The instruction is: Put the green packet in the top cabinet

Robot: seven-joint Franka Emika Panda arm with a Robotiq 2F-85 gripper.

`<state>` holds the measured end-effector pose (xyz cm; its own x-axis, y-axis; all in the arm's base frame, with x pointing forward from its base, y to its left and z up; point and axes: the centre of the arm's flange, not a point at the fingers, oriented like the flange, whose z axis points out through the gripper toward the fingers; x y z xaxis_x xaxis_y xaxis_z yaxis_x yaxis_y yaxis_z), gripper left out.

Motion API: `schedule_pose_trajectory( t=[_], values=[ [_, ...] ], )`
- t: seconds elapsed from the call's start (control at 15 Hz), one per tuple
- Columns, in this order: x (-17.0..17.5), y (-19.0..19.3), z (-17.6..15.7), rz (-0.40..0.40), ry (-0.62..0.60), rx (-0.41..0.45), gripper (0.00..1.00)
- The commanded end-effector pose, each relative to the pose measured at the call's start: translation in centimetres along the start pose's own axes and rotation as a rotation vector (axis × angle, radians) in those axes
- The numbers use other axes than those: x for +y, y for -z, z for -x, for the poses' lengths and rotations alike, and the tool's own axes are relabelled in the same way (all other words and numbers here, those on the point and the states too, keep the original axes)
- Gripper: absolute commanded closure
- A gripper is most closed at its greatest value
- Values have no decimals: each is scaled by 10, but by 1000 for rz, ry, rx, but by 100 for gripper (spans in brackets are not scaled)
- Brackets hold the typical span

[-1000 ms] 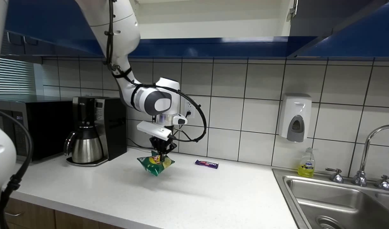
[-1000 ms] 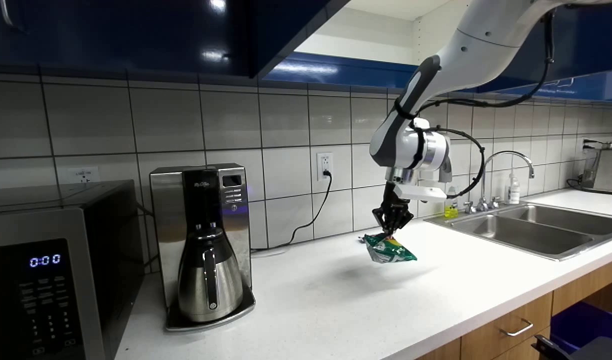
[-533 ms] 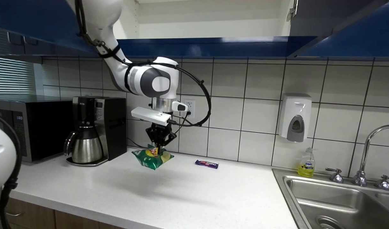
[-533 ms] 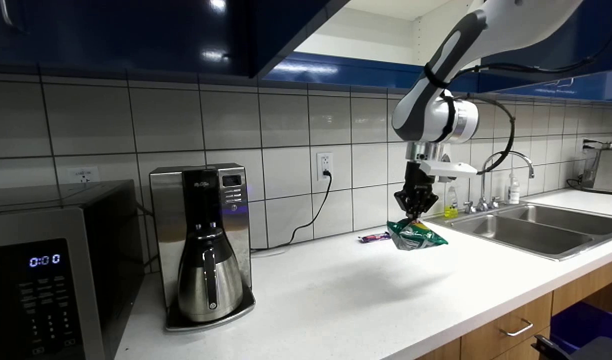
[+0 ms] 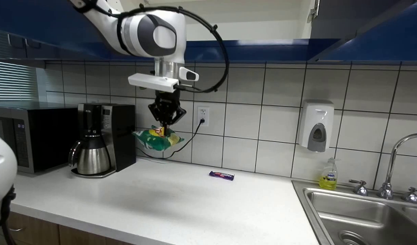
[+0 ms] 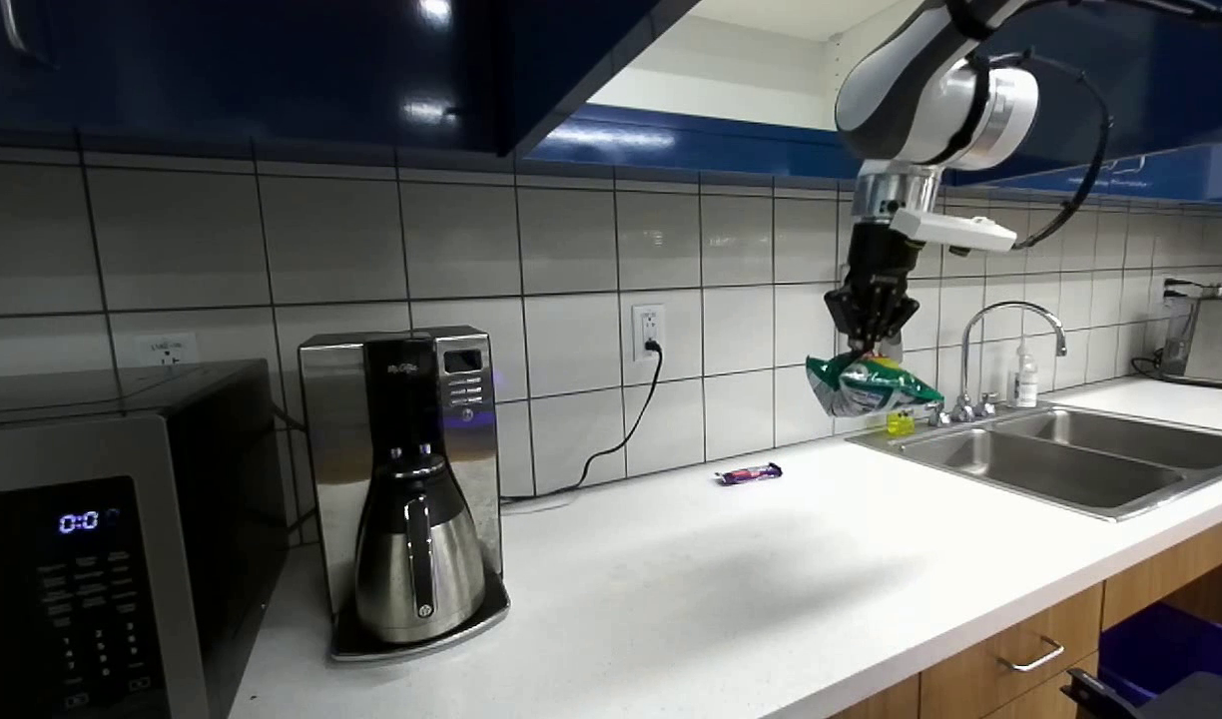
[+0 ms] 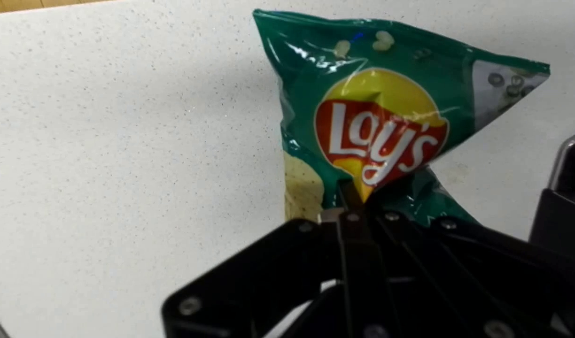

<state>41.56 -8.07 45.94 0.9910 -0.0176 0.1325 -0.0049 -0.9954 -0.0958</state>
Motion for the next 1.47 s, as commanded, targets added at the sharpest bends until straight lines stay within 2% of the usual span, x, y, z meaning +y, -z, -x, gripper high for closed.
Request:
schedule_pose_trajectory(
  t=[0.0, 0.27, 0.67, 1.07, 1.4],
  values=[
    [-18, 74, 20, 10, 7, 50, 100],
    [-38, 149, 27, -2, 31, 147, 100],
    [-69, 246, 15, -3, 68, 337, 100],
    [-100, 326, 11, -2, 85, 479, 100],
    [-109, 374, -8, -5, 62, 574, 100]
  ],
)
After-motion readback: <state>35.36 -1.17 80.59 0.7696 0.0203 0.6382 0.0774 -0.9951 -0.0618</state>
